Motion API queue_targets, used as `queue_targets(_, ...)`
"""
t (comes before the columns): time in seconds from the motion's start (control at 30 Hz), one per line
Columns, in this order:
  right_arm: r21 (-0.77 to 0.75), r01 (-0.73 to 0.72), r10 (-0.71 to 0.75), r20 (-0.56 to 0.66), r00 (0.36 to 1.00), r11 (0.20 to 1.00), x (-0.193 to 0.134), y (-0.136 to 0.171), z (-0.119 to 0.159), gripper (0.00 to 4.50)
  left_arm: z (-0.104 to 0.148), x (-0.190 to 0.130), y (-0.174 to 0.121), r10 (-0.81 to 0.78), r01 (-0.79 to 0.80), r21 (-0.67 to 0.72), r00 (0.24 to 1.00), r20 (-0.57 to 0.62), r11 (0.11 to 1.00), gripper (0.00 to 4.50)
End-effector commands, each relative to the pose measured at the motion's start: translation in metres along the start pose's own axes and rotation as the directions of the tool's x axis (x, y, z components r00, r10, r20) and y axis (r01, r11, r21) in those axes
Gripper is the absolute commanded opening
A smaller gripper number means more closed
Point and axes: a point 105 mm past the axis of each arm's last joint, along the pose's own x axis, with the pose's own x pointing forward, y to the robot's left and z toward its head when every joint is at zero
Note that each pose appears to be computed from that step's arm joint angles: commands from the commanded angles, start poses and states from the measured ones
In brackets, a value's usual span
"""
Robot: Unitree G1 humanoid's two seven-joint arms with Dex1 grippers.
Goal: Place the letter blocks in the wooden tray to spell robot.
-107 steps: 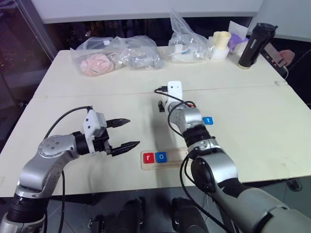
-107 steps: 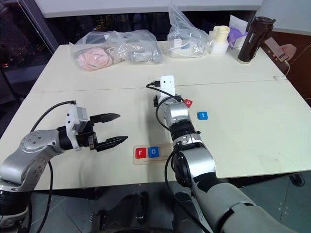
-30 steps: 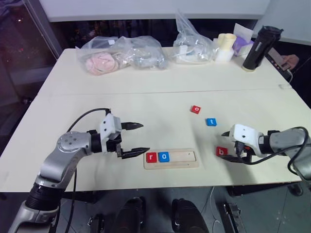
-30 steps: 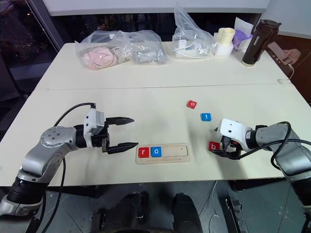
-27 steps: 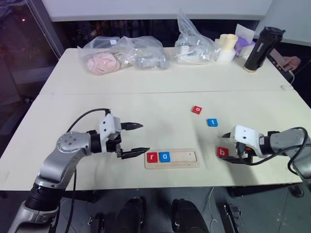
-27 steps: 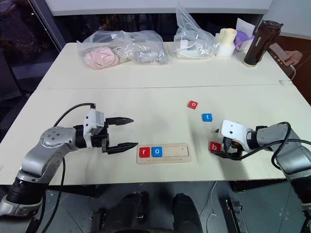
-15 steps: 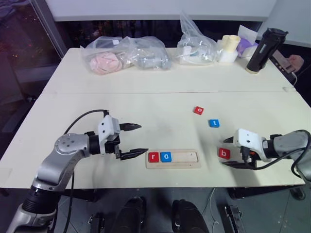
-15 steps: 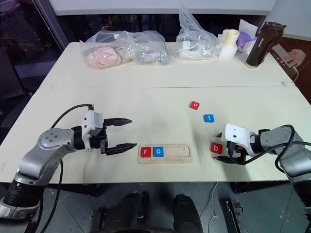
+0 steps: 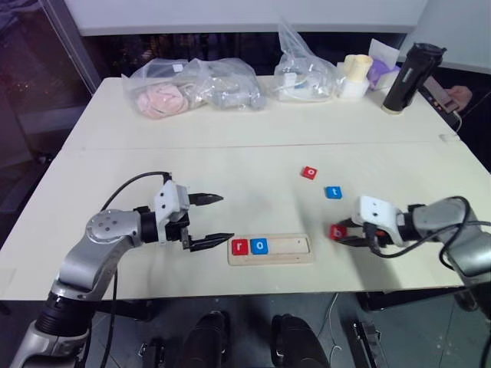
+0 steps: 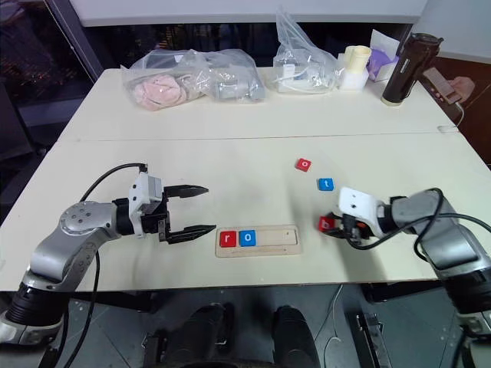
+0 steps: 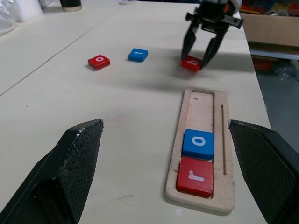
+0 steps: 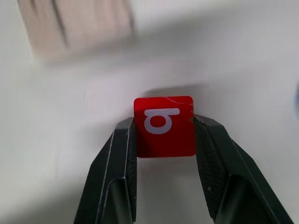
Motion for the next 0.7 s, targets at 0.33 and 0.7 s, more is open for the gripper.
queue_targets(0.33, -0.226, -0.212, 0.217, 0.0, 0.976, 0.951, 0.047, 0.036, 0.049, 1.13, 0.011, -0.001, -0.008, -0.025, 0.024, 0.048, 1.0, 0.014, 0.999, 4.5)
queue_targets(0.7, -0.223, -0.223, 0.233, 0.019, 0.972, 0.949, 0.064, 0.041, 0.055, 1.13, 0.01, -0.002, -0.01, -0.007, 0.007, 0.044, 1.0, 0.011, 0.999, 4.5)
